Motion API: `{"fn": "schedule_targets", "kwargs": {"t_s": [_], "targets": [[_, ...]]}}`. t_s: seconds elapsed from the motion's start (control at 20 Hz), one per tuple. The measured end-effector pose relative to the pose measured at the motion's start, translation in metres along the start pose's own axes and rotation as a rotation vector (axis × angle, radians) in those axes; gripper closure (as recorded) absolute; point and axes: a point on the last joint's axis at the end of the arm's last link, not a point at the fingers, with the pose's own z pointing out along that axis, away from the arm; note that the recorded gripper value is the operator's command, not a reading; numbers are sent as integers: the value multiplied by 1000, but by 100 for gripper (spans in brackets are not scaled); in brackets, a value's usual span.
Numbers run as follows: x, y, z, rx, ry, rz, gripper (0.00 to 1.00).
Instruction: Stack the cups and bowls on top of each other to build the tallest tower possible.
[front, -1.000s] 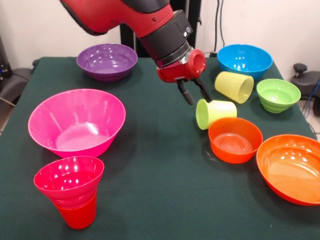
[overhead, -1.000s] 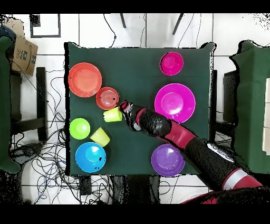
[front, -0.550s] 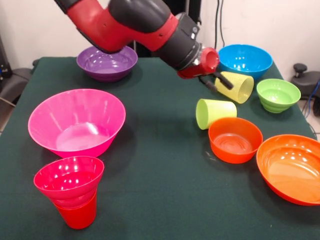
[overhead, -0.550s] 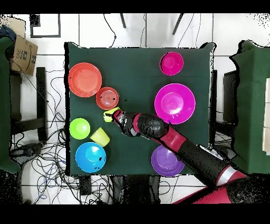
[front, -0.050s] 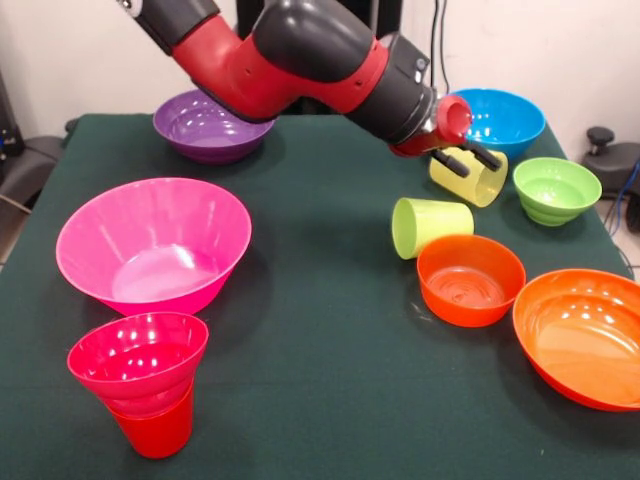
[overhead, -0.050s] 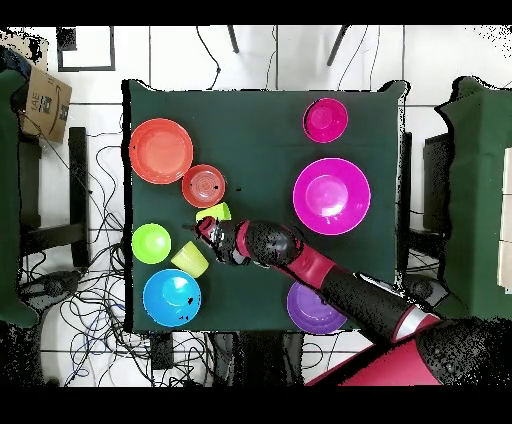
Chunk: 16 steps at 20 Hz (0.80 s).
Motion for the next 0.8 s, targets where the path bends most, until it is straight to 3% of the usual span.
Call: {"fn": "schedule_targets", "kwargs": {"t_s": [0.15,0.5,0.6,0.8], "targets": [[2,1,0,12,1,-14,0],[5,-1,-10,103,64,-66,0],[-2,-2,-18,138,89,-81,0],[-20,-4,-30,172,94,-99,0]]}}
